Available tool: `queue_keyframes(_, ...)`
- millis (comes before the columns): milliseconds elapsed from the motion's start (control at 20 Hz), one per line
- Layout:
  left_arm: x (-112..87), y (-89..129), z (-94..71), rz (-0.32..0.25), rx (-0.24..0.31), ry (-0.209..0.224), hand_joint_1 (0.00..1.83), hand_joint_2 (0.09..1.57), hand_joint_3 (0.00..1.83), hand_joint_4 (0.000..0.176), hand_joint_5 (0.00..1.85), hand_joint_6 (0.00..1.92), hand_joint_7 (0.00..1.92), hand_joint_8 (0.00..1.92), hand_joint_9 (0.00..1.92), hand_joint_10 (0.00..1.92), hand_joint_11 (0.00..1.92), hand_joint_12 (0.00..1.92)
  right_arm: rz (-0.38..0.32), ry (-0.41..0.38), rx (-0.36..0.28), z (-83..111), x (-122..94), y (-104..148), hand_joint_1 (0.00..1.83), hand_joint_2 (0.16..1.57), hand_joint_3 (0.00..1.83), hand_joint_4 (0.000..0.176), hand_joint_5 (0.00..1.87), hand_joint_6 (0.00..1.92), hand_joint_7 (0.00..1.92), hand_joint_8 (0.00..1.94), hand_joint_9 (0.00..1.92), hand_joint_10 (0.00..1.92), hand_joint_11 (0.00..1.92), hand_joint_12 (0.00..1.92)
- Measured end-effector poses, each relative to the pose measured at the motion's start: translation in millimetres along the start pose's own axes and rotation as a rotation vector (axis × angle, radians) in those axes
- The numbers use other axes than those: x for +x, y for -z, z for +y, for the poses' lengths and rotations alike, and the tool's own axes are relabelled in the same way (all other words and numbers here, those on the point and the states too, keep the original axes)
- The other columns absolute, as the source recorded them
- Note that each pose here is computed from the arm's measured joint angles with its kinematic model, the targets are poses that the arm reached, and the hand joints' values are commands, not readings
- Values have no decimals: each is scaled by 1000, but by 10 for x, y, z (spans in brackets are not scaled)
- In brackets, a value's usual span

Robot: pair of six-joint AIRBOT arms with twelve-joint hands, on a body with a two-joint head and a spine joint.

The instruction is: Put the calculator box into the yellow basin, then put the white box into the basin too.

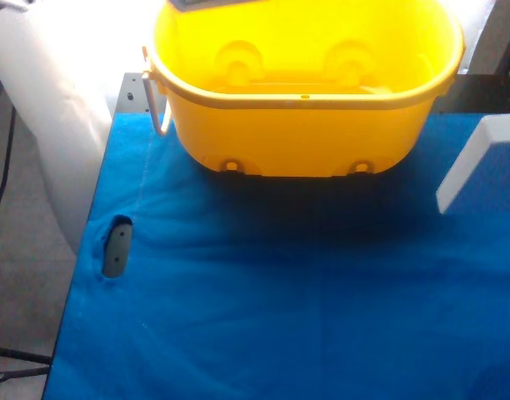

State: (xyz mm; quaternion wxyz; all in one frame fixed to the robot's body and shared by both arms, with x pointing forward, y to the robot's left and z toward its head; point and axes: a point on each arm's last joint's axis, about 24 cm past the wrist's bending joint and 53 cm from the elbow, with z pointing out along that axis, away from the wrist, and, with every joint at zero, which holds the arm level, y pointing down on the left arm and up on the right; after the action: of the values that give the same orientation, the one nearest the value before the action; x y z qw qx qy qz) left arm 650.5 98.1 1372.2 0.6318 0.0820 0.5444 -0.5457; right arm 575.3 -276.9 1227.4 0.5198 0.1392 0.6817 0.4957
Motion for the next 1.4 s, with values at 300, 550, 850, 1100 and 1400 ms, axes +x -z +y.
queue_keyframes(300, 207, -385, 576, 33, -133, 40, 1368, 1144, 0, 0, 846, 1041, 892, 1122, 913, 1312, 876, 1427, -12, 11, -23, 48, -62, -5, 1285, 1137, 4, 0, 991, 699, 924, 1329, 892, 1367, 778, 1623)
queue_keyframes(550, 536, -655, 1040, 103, -268, 56, 1350, 1200, 4, 0, 774, 1208, 788, 1316, 758, 1465, 608, 1604, -17, 7, -31, 61, -65, -9, 1242, 1127, 1, 0, 1069, 711, 878, 1304, 757, 1162, 582, 1560)
queue_keyframes(850, 893, -708, 1418, 180, -390, 65, 1354, 1192, 0, 0, 755, 1231, 804, 1261, 813, 1422, 666, 1581, -20, -7, -38, 56, -41, -20, 1366, 1128, 3, 0, 910, 900, 934, 1080, 894, 1282, 737, 1445)
queue_keyframes(1100, 967, -657, 1515, 194, -422, 78, 1015, 1139, 0, 0, 515, 566, 572, 619, 373, 894, 16, 1619, -22, -8, -42, 67, -44, -26, 1351, 1130, 0, 0, 953, 766, 934, 1171, 888, 1278, 745, 1495)
queue_keyframes(1400, 910, -665, 1449, 162, -396, 118, 773, 958, 0, 135, 261, 9, 189, 6, 1, 416, 0, 1351, -33, -10, -81, 158, -70, -20, 1265, 1115, 0, 0, 1038, 681, 968, 1249, 901, 1128, 730, 1546)
